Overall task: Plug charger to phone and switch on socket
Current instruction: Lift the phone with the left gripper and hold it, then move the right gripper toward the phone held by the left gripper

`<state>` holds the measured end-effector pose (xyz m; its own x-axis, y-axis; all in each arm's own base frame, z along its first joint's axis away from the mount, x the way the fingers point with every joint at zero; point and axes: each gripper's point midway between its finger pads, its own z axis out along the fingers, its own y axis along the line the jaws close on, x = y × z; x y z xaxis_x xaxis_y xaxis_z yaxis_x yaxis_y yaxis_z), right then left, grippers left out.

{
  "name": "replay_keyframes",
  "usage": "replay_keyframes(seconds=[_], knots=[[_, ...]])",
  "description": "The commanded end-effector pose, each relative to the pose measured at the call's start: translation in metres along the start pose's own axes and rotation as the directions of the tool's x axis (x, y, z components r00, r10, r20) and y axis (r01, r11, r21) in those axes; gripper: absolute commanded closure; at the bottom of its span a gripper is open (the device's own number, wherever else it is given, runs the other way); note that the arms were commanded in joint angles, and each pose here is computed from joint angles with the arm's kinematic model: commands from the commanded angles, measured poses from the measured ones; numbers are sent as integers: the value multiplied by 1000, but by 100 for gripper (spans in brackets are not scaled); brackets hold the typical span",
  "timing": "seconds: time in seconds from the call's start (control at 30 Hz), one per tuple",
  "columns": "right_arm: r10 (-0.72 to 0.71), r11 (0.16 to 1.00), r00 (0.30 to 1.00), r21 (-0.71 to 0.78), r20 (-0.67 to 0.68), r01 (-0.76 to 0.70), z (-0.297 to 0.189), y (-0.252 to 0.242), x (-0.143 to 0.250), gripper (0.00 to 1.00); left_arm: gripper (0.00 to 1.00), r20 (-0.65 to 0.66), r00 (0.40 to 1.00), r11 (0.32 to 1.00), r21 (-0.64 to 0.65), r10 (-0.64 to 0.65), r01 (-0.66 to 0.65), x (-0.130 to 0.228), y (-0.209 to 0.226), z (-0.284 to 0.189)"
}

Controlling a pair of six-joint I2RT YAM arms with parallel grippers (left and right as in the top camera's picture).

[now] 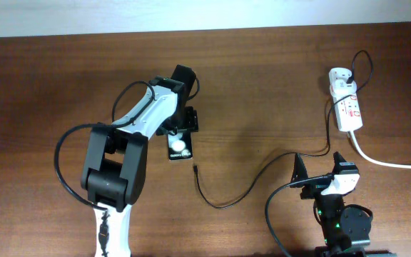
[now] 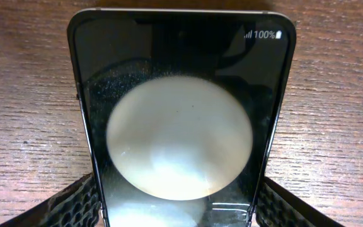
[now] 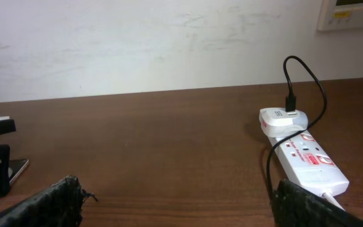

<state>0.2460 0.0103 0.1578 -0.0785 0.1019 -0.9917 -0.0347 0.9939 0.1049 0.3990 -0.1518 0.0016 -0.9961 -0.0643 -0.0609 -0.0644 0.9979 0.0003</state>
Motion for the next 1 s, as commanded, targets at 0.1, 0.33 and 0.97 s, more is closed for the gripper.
replay_keyframes(seconds=[0.1,0.33,0.97], knots=[[3,1000,1000,0,-4,-3,0,0,2,1,25,115,993,1000,-10,11,-10,-12,5,-46],[3,1000,1000,0,-4,-3,0,0,2,1,25,119,993,1000,-9,14,-14,-10,6,-53],[6,990,1000,-141,8,-5,-18,31,-61,1,26,112,993,1000,4,22,-22,-9,4,-53]])
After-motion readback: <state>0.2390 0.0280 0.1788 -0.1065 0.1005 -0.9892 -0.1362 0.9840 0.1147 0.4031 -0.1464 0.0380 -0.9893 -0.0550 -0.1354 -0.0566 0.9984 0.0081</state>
